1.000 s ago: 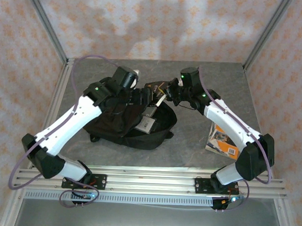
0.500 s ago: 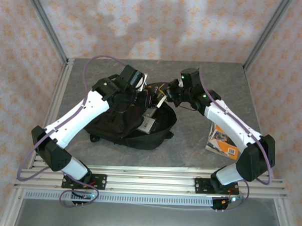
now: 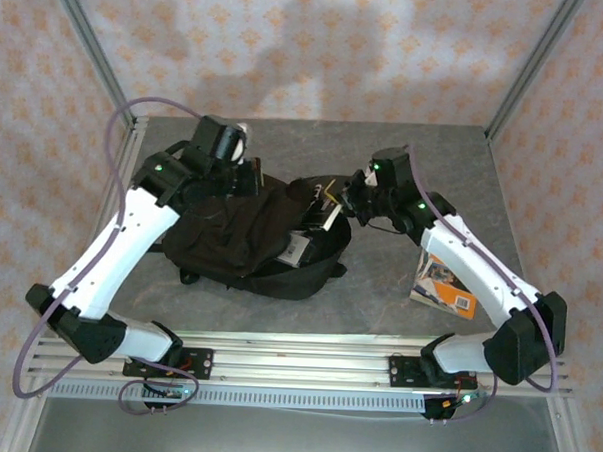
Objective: Pack the student bag
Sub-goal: Place the book in the student bag.
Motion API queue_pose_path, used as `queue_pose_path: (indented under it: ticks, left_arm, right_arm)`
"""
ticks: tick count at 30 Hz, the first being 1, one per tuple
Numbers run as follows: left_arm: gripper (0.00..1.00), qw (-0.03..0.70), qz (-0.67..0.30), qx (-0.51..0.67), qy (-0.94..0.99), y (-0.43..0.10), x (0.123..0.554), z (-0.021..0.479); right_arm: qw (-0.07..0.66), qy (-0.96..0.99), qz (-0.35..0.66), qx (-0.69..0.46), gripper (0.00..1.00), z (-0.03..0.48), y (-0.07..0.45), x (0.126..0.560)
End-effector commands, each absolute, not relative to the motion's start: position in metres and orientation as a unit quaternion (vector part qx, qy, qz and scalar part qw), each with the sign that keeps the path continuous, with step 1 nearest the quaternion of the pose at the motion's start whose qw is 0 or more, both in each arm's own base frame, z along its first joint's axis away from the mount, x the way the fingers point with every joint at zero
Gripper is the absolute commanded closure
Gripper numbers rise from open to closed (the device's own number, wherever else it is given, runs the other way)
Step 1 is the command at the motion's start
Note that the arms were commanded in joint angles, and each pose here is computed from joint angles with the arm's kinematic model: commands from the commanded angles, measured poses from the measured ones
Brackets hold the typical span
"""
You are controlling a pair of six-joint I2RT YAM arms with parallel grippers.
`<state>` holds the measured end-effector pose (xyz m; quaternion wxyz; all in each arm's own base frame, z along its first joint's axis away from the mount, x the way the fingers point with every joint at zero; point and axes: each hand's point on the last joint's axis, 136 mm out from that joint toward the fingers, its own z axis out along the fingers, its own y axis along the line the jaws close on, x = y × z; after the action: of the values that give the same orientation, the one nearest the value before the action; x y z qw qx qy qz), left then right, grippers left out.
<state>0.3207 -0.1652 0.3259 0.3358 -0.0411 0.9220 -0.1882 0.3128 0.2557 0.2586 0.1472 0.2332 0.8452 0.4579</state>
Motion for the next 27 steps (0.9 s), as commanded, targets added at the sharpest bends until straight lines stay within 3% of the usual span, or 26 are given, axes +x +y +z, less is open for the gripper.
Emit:
queue_pose_path:
  ticks: [1, 4, 7, 8, 10, 11, 13, 15, 22, 24, 27]
  left_arm:
    - [1.0, 0.372, -0.173, -0.071, 0.909, -0.144, 0.32, 0.353]
    - [1.0, 0.381, -0.18, -0.077, 0.903, -0.143, 0.323, 0.363]
    - [1.0, 0.344, -0.233, -0.06, 0.908, -0.17, 0.324, 0.355]
    - [0.92, 0.321, -0.249, -0.057, 0.912, -0.182, 0.323, 0.349]
    - [0.6, 0.297, -0.249, -0.024, 0.921, -0.205, 0.315, 0.341]
    - [0.48, 0.292, -0.242, -0.002, 0.925, -0.216, 0.31, 0.337]
    - [0.35, 0.283, -0.229, 0.042, 0.931, -0.238, 0.301, 0.33]
    - [0.29, 0.262, -0.226, 0.053, 0.937, -0.25, 0.297, 0.319]
    - [0.28, 0.23, -0.211, 0.063, 0.948, -0.263, 0.303, 0.285]
    - [0.35, 0.223, -0.197, 0.067, 0.952, -0.261, 0.304, 0.275]
    - [0.59, 0.217, -0.175, 0.073, 0.958, -0.258, 0.307, 0.26]
  right_arm:
    - [0.122, 0.819, 0.527, 0.19, 1.0, 0.285, 0.273, 0.299]
    - [0.113, 0.816, 0.539, 0.178, 1.0, 0.289, 0.278, 0.295]
    - [0.105, 0.814, 0.544, 0.178, 1.0, 0.291, 0.28, 0.294]
    - [0.102, 0.812, 0.545, 0.181, 1.0, 0.292, 0.281, 0.295]
    - [0.1, 0.809, 0.551, 0.181, 1.0, 0.294, 0.283, 0.296]
    - [0.1, 0.806, 0.554, 0.181, 1.0, 0.295, 0.285, 0.297]
    - [0.1, 0.8, 0.563, 0.181, 1.0, 0.299, 0.288, 0.299]
    - [0.1, 0.794, 0.573, 0.178, 1.0, 0.303, 0.291, 0.301]
    - [0.095, 0.791, 0.581, 0.167, 1.0, 0.308, 0.296, 0.299]
    - [0.096, 0.791, 0.58, 0.168, 1.0, 0.308, 0.296, 0.299]
    - [0.097, 0.791, 0.579, 0.171, 1.0, 0.306, 0.294, 0.298]
